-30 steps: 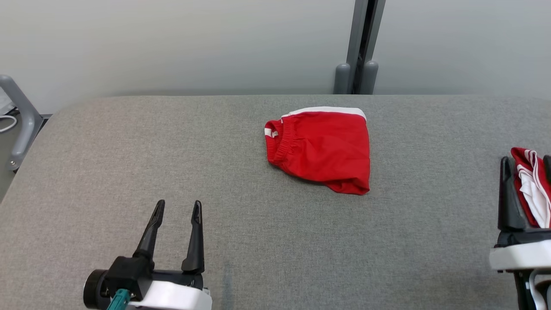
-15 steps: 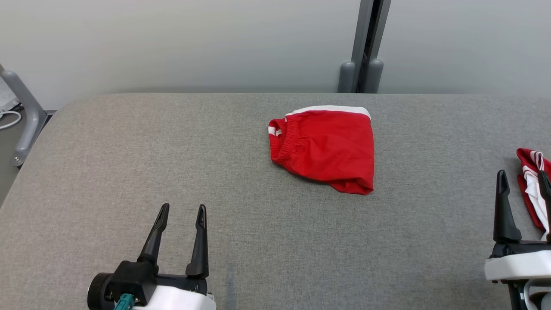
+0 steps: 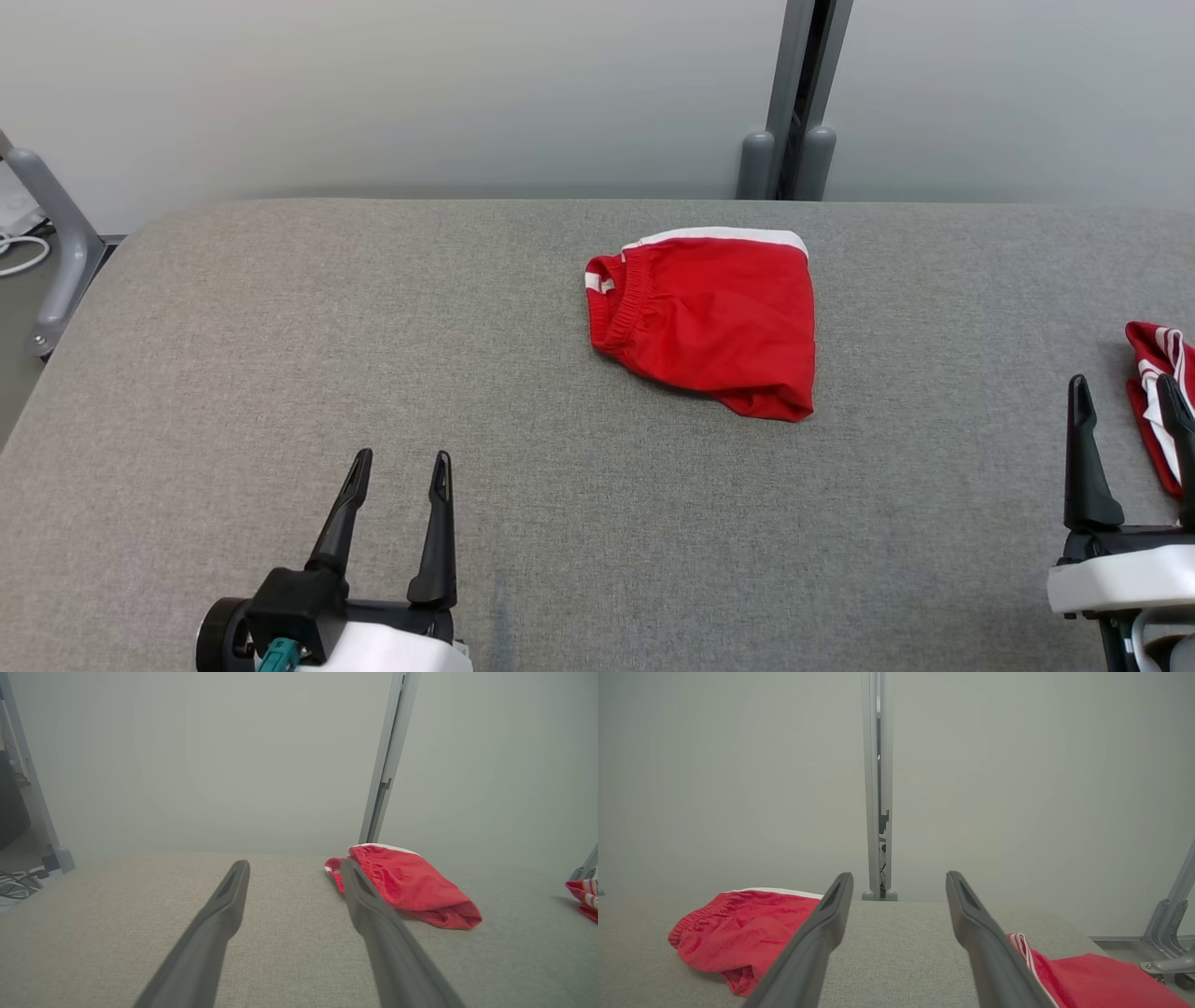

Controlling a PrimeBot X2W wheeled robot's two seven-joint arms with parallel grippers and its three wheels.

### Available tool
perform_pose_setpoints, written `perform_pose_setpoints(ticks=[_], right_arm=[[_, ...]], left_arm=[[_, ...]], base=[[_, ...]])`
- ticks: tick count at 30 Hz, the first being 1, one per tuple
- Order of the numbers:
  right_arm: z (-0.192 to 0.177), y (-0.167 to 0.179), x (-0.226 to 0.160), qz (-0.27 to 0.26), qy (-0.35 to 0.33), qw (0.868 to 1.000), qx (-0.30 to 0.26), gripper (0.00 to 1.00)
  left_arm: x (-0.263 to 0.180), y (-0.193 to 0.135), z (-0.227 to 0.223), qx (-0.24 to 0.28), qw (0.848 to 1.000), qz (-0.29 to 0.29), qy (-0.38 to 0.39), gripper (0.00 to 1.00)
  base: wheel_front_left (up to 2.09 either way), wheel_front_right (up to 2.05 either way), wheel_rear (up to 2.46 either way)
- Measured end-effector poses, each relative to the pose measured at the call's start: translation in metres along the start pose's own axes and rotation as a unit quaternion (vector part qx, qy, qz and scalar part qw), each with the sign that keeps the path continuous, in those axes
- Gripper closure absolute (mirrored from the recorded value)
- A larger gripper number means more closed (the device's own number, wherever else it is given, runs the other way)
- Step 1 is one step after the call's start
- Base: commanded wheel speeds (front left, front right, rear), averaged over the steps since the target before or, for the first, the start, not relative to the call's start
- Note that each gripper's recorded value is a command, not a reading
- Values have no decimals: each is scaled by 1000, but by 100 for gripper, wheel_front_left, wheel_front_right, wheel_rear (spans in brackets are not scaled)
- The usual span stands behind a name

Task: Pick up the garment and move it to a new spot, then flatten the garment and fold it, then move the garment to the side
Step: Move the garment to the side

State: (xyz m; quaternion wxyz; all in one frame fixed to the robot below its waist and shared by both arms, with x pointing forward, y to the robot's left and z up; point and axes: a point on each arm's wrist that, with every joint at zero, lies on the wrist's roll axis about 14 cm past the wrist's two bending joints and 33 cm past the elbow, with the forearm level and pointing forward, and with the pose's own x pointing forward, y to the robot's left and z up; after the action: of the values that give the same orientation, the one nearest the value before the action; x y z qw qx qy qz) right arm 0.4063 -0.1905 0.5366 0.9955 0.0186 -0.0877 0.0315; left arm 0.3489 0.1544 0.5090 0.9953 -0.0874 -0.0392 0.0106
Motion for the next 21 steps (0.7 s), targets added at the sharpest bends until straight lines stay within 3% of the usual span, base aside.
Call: perform_pose_setpoints(ticks=[21], right_arm=[[-5, 2, -1, 1, 8, 1000, 4, 0]], left_arm=[[-2, -6, -8, -1, 1000, -9, 12, 0]], base=[[0, 0, 0]])
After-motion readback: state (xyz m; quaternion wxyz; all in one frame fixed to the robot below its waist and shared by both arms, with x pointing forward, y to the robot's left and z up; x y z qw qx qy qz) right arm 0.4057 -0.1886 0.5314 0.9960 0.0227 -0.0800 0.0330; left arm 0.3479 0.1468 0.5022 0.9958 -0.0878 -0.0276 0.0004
